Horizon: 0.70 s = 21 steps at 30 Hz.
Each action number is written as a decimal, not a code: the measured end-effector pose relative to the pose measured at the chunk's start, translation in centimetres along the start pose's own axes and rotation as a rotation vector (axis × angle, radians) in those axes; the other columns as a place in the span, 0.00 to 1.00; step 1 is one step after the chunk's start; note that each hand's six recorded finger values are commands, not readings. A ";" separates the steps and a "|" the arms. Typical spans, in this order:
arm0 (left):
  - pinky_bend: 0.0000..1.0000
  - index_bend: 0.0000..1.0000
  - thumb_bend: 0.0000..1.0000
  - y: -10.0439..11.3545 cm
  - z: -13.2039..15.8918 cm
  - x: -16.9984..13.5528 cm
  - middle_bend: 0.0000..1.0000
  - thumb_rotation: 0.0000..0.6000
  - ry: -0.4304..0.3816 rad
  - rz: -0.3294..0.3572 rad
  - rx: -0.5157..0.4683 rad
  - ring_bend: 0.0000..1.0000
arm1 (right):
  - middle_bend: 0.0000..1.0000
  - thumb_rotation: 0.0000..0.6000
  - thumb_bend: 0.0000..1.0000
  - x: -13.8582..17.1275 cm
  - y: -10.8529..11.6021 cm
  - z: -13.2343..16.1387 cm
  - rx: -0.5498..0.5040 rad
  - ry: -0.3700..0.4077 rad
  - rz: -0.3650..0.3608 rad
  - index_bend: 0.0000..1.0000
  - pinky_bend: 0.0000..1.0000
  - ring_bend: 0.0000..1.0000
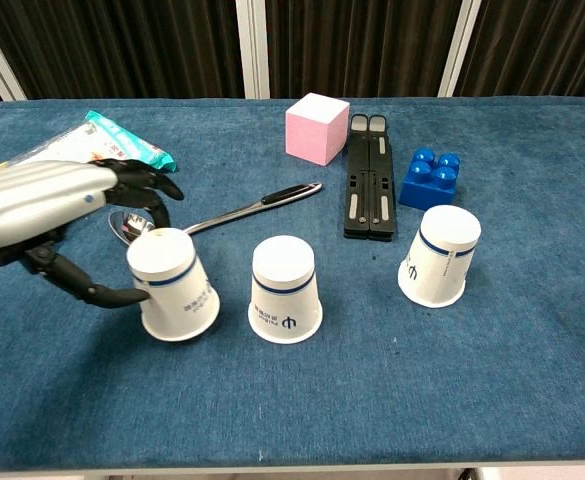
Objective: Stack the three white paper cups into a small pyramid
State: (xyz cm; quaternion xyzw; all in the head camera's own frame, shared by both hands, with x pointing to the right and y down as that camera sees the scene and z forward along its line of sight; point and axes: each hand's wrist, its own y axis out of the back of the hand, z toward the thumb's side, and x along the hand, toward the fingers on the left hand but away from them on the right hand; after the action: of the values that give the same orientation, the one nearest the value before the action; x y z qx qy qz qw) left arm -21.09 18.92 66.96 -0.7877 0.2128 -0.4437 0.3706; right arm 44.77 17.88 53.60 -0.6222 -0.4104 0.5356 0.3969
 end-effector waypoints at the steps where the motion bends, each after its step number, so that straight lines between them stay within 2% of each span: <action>1: 0.00 0.43 0.29 0.0 0.4 0.3 0.13 0.83 -0.006 0.002 0.011 0.02 | 0.07 1.00 0.44 0.0 0.0 0.0 -0.001 -0.002 0.000 0.04 0.02 0.00; 21: 0.00 0.42 0.28 -0.4 2.7 2.6 0.13 0.85 -0.034 0.004 0.056 0.02 | 0.07 1.00 0.44 0.4 -0.1 -1.2 -0.015 -0.037 0.006 0.04 0.02 0.00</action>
State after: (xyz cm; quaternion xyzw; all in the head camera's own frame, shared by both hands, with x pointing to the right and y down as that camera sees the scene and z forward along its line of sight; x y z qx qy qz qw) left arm -17.45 18.48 67.75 -0.7839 0.1955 -0.4354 0.3970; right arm 45.95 18.26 53.67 -0.6164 -0.4199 0.5450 0.3831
